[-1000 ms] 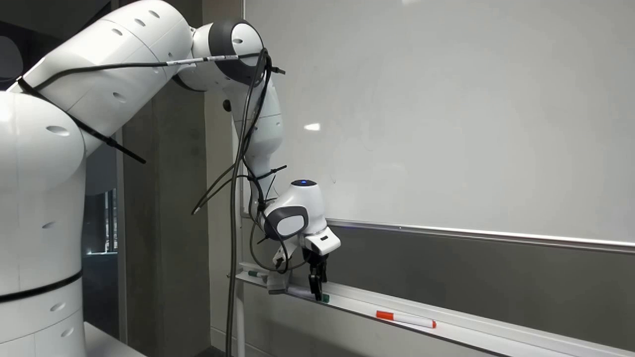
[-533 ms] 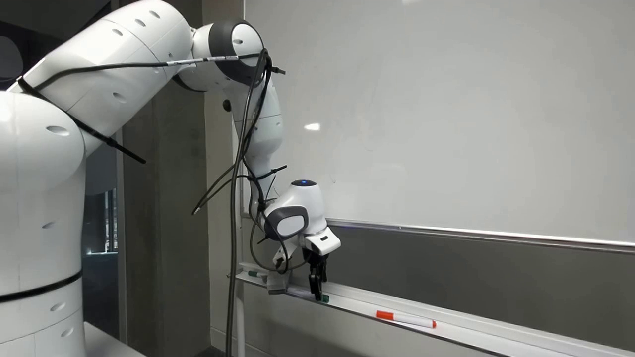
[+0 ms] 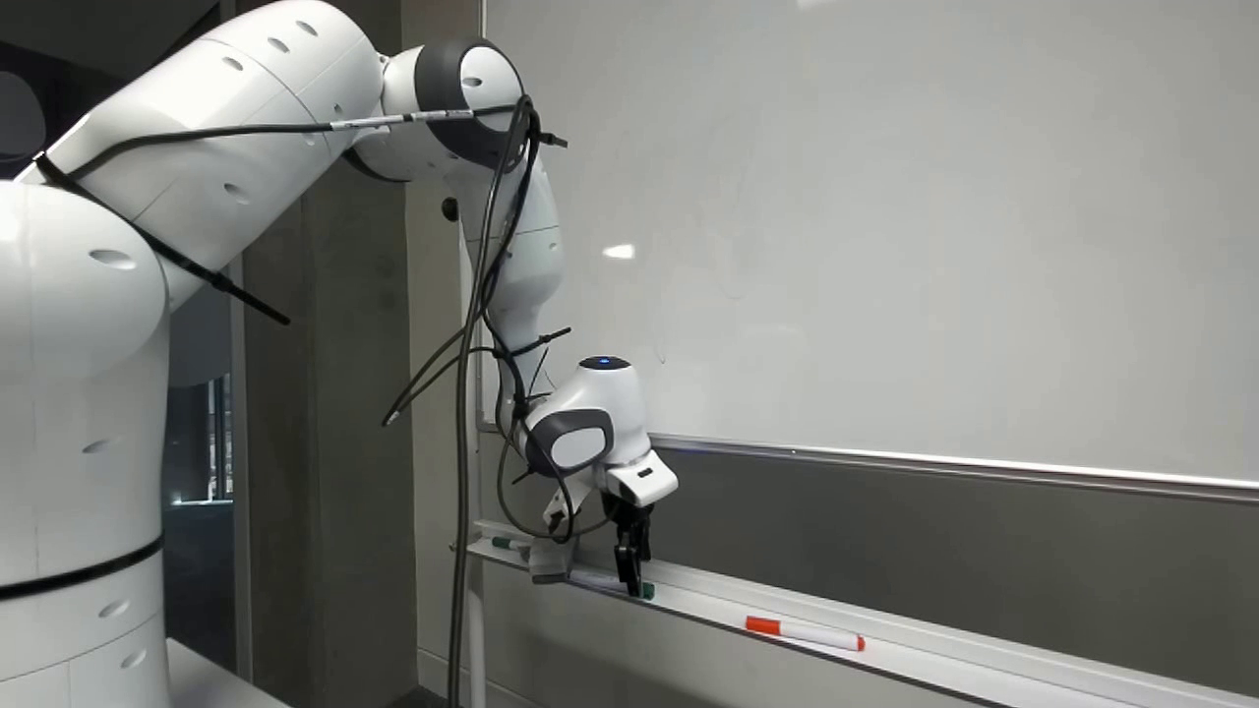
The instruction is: Pick up the green marker and then put it back down
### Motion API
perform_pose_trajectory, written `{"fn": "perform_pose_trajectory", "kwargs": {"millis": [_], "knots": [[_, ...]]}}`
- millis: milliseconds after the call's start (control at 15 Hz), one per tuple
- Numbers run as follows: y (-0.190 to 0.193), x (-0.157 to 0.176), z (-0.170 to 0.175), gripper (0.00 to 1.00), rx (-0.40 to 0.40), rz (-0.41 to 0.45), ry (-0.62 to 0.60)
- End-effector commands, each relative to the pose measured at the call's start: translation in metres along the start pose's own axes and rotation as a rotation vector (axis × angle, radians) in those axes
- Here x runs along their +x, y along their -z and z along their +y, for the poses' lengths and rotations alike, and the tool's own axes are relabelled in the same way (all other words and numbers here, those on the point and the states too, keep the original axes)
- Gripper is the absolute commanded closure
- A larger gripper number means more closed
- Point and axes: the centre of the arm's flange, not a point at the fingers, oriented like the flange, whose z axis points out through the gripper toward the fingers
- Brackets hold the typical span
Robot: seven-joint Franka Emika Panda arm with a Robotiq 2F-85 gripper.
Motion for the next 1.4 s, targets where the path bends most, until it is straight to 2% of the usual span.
{"fn": "perform_pose_trajectory", "kwargs": {"millis": [0,67,133,200,333,533,600,667,733,800,1000,1133,1333], "knots": [[-0.0049,0.0040,0.0053,0.25,-0.001,-0.017,-0.013],[-0.0057,0.0038,0.0060,0.31,-0.003,-0.017,-0.013],[-0.0055,0.0037,0.0060,0.27,-0.002,-0.018,-0.014],[-0.0060,0.0037,0.0064,0.30,-0.003,-0.018,-0.015],[-0.0063,0.0036,0.0067,0.25,-0.004,-0.019,-0.016],[-0.0064,0.0035,0.0072,0.25,-0.004,-0.020,-0.017],[-0.0061,0.0032,0.0076,0.26,-0.004,-0.022,-0.017],[-0.0062,0.0028,0.0082,0.38,-0.004,-0.022,-0.017],[-0.0062,0.0028,0.0084,0.36,-0.004,-0.024,-0.019],[-0.0069,0.0030,0.0089,0.41,-0.005,-0.024,-0.019],[-0.0092,0.0025,0.0110,0.42,-0.011,-0.028,-0.022],[-0.0090,0.0028,0.0110,0.37,-0.011,-0.028,-0.023],[-0.0092,0.0028,0.0111,0.42,-0.012,-0.027,-0.023]]}}
